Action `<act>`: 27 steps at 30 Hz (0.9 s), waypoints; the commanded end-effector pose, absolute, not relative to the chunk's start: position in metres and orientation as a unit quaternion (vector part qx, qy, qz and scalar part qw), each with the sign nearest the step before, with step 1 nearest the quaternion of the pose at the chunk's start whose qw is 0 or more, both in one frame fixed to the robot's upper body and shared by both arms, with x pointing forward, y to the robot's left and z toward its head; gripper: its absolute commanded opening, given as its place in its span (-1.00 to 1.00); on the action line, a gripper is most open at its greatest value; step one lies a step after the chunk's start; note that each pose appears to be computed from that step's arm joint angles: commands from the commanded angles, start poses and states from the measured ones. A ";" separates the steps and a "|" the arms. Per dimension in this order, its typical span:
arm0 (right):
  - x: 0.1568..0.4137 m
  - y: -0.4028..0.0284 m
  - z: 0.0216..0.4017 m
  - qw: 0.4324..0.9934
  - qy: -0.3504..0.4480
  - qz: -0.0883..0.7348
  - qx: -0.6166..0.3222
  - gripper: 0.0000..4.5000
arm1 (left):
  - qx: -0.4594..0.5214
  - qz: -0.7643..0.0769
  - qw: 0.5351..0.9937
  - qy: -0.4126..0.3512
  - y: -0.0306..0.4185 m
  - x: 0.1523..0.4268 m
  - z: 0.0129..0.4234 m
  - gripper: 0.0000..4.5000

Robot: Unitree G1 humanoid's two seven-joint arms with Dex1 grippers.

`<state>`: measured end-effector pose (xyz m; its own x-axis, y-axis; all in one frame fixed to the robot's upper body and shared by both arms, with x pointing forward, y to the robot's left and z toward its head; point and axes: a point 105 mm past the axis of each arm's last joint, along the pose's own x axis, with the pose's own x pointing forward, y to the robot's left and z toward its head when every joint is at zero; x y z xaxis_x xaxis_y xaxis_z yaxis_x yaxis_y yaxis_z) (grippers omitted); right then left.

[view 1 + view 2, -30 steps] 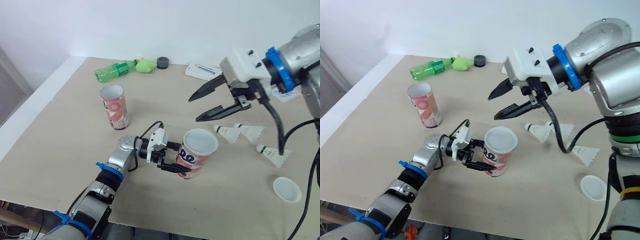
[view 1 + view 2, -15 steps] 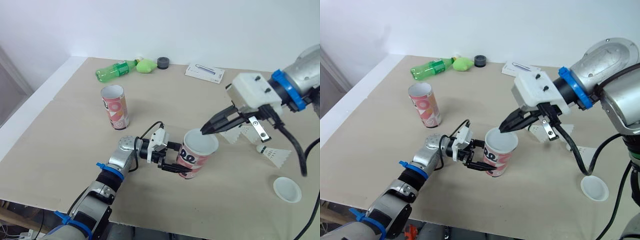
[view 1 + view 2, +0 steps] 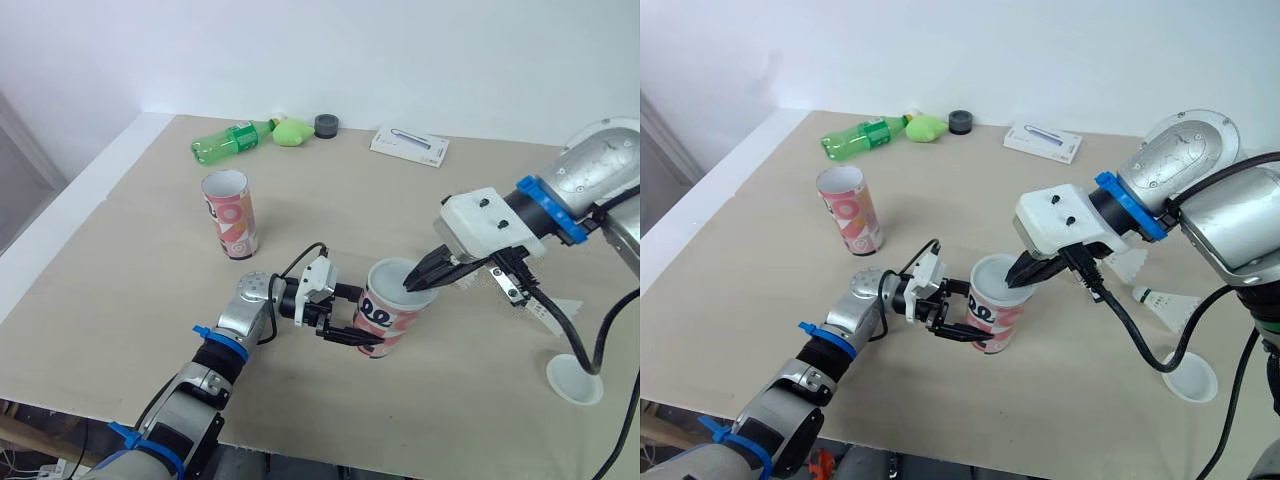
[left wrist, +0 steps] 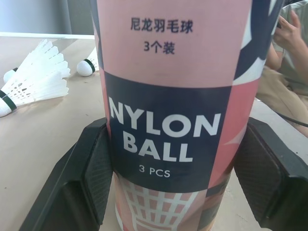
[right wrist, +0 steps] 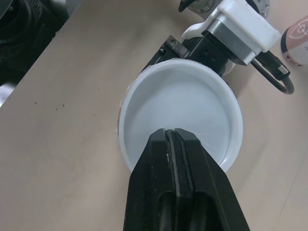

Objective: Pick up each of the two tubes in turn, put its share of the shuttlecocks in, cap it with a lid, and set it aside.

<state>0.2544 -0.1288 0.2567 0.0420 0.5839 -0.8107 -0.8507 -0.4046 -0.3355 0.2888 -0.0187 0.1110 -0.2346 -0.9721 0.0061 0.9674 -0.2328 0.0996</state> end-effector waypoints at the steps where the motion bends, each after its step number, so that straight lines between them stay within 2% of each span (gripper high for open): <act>1: 0.252 -0.135 0.245 0.495 0.160 0.681 -0.515 -0.95 | 0.031 -0.787 0.615 0.029 -0.018 0.281 0.078 0.43; 14: 0.249 -0.127 0.219 0.460 0.178 0.708 -0.505 -0.95 | 0.029 -0.787 0.616 0.026 -0.019 0.282 0.080 0.43; 27: 0.251 -0.121 0.207 0.490 0.216 0.731 -0.423 -0.95 | 0.030 -0.785 0.619 0.016 -0.020 0.282 0.081 0.43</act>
<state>0.2591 -0.1226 0.2353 -0.0343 0.5810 -0.8132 -0.8877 -0.3915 -0.2423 0.2892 -0.0178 0.1053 -0.2167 -0.9762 0.0038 0.9721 -0.2154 0.0930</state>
